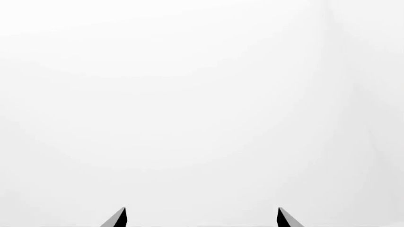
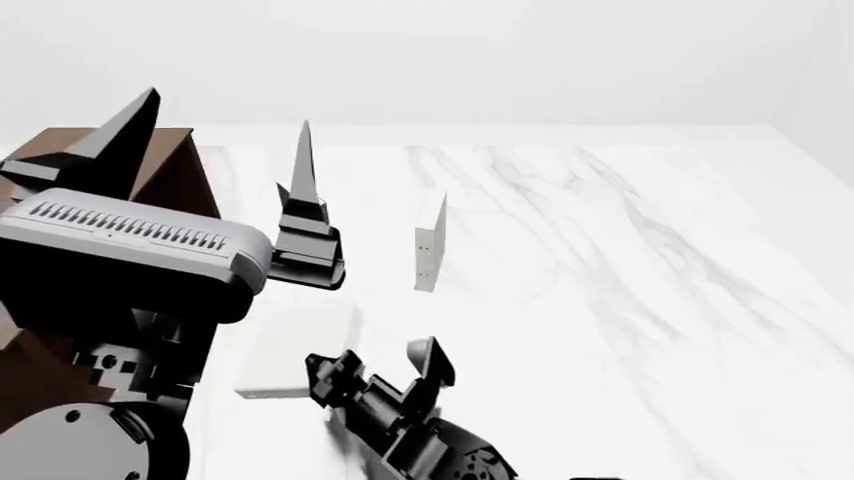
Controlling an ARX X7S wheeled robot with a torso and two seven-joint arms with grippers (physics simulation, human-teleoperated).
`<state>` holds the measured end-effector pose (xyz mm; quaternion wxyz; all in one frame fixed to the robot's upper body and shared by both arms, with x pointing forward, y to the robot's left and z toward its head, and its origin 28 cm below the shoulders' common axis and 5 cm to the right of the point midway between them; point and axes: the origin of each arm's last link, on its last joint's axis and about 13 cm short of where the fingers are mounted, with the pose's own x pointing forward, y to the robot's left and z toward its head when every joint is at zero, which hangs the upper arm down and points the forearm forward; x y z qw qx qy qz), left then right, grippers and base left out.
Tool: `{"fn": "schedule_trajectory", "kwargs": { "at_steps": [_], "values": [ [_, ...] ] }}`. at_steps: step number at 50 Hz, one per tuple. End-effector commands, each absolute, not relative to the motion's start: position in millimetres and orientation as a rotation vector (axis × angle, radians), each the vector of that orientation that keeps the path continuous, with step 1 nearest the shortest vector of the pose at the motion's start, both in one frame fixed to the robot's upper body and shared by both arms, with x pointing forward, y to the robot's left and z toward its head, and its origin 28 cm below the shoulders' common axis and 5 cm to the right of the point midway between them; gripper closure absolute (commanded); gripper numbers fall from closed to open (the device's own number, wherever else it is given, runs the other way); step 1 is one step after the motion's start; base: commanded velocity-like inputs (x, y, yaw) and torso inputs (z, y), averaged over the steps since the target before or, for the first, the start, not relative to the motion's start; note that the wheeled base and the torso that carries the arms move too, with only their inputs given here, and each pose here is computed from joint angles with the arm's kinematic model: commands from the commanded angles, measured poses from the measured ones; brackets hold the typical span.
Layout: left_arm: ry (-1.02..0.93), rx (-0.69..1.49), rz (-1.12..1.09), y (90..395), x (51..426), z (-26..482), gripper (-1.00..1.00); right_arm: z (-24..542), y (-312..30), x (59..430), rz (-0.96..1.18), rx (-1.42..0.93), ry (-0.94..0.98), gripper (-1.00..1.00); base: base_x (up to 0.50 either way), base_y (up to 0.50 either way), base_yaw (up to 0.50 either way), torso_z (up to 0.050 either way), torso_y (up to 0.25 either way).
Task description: Pick up the book on the right and place it under the cabinet shelf.
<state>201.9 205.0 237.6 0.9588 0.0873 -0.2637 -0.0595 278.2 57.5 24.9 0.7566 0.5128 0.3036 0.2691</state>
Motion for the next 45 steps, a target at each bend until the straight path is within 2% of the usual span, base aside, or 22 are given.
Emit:
{"fn": "schedule_trajectory", "kwargs": {
  "at_steps": [1,31,32,45],
  "values": [
    [-0.530,0.173,-0.119,205.5,202.5,235.7,-1.00,21.9,58.3,276.0,0.617,1.096,0.648,1.00,0.00,0.00,0.00,0.000,0.011],
    [-0.532,0.162,-0.120,208.0,199.4,236.4,-1.00,11.0,56.0,268.7,0.585,0.996,0.686,1.00,0.00,0.00,0.00,0.000,0.001],
    [-0.532,0.161,-0.120,208.1,199.3,236.2,-1.00,10.8,55.9,268.6,0.584,0.993,0.687,-1.00,0.00,0.00,0.00,0.000,0.000],
    [-0.536,0.152,-0.119,209.1,196.8,236.2,-1.00,11.8,56.6,268.9,0.579,0.956,0.673,-1.00,0.00,0.00,0.00,0.000,0.001]
  ]
}}
